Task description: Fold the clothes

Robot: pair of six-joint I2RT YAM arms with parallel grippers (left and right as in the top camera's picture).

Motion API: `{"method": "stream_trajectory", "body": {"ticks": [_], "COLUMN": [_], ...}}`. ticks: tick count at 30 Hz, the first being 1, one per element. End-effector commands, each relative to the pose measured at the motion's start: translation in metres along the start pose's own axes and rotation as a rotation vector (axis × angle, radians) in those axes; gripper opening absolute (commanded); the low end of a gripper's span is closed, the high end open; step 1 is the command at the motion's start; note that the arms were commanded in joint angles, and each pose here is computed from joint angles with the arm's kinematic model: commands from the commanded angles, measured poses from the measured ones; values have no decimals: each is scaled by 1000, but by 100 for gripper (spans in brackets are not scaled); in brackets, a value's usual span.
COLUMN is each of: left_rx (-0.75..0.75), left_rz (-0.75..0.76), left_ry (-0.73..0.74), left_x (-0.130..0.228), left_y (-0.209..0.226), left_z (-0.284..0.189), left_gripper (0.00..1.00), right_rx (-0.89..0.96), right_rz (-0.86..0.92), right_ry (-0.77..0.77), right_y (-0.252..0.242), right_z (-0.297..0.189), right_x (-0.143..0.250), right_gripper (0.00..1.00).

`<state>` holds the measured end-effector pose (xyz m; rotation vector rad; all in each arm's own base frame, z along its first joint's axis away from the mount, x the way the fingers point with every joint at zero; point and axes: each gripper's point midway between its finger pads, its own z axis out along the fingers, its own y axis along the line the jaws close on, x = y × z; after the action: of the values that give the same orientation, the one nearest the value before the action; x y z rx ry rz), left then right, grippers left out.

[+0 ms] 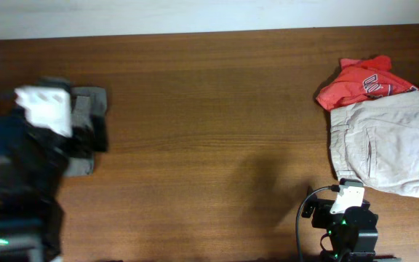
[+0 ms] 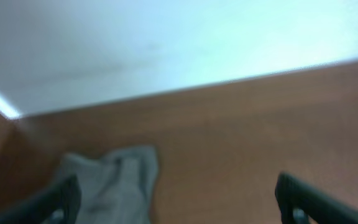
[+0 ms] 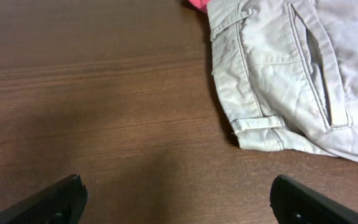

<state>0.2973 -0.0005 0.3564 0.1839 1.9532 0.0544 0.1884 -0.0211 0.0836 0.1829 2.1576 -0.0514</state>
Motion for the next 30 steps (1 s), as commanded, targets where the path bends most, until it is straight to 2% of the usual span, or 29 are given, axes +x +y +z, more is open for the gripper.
{"method": "stream_trajectory", "body": {"ticks": [1,9,16,26,30], "left_rx": [58,101,100,120,119], "left_rz": [92,84,-6,-5,-5], "left_ry": [-27,-70,-110,-160,-190], "left_x": [44,143,196,218,211], "left_y": [-25,-54,-61,-70,-70], "left_z": [3,12,15,20,20], "left_gripper": [99,99,99,99,99], "right_rx": [4,4,4,4,4], "right_rz": [16,16,16,16,16], "right_ry": [-8,-8,-8,-8,-8], "right_y": [-1,-1,-1,-1,-1], "right_z": [0,0,0,0,0], "right_x": [-1,-1,-1,-1,-1], "right_gripper": [99,99,99,99,99]}}
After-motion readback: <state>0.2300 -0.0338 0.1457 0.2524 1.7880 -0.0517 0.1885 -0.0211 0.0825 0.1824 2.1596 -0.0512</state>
